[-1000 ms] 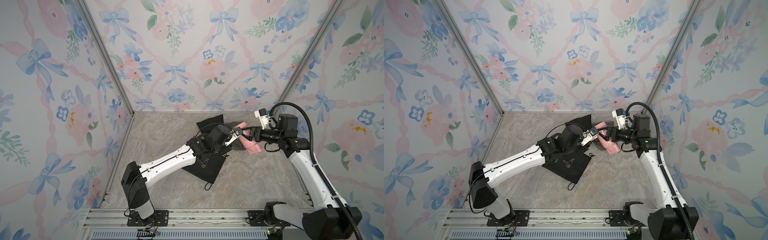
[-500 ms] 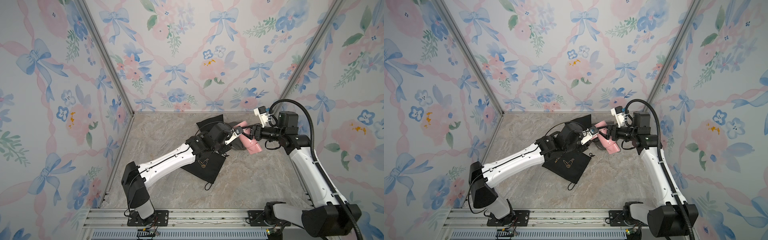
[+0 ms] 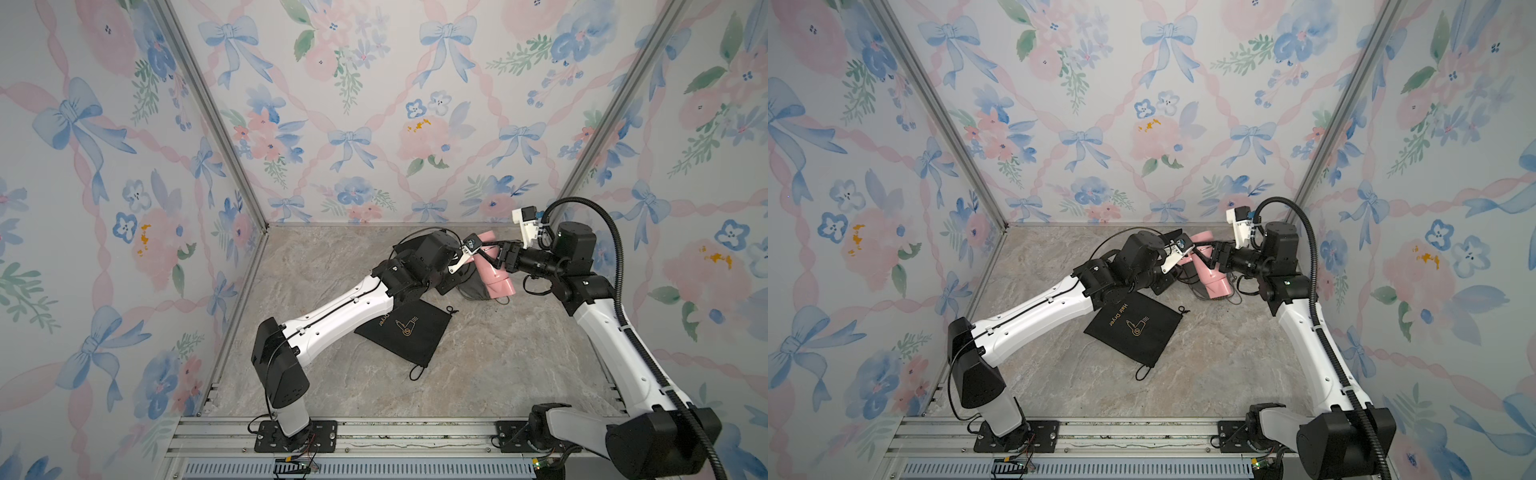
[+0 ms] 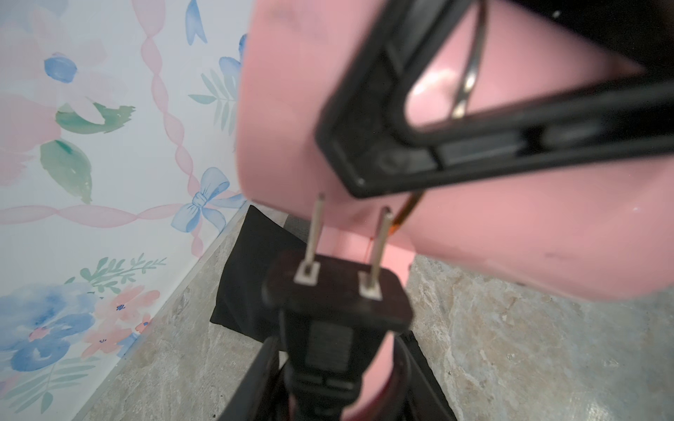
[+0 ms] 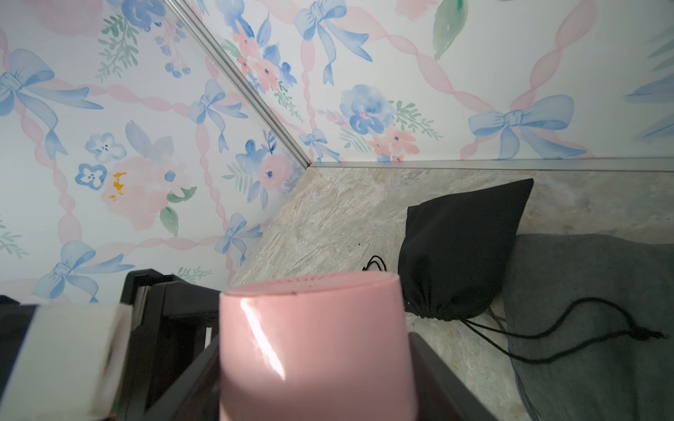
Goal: Pack away hair dryers
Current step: Fold the hair dryer.
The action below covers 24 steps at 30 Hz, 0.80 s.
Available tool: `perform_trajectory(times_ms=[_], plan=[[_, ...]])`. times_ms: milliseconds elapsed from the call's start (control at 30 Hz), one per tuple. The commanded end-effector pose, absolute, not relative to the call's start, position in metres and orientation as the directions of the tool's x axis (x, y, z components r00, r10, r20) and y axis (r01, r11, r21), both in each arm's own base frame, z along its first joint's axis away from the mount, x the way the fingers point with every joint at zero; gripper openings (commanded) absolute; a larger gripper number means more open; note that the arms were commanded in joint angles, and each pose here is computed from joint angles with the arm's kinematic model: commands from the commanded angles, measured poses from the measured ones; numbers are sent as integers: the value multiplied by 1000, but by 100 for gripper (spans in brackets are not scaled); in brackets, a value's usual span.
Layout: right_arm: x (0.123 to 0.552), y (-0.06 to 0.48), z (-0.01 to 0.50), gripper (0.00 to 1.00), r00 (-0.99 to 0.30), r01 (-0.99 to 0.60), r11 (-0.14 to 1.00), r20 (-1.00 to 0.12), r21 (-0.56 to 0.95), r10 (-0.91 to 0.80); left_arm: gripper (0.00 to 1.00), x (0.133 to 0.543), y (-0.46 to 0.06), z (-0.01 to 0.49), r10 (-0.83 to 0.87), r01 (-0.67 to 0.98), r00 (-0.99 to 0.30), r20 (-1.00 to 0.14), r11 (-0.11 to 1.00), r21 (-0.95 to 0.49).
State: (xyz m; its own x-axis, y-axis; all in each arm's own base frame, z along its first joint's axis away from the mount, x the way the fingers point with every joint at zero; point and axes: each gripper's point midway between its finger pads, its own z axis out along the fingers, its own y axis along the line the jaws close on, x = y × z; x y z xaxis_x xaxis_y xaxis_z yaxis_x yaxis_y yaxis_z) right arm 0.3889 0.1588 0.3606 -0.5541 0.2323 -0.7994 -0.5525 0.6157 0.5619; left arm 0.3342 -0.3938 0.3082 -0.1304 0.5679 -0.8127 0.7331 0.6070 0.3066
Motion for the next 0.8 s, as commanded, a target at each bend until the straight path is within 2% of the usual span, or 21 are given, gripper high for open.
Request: perform_trajectory(times_ms=[0, 167, 333, 567, 767], plan=[[383, 182, 388, 38, -557, -558, 513, -752, 653, 352, 0, 350, -421, 393, 210, 679, -75, -975, 726, 104], [384, 190, 414, 37, -482, -594, 456, -747, 662, 457, 0, 350, -426, 401, 126, 677, -97, -987, 735, 27], [384, 193, 429, 37, -401, -608, 449, -741, 655, 538, 0, 349, -431, 406, 64, 677, -113, -992, 736, -29], [381, 204, 431, 37, -310, -616, 460, -734, 639, 604, 0, 346, -435, 418, -14, 680, -107, -994, 728, -84], [382, 225, 435, 38, -264, -655, 419, -710, 629, 653, 0, 338, -438, 429, -57, 676, -76, -995, 731, -94]])
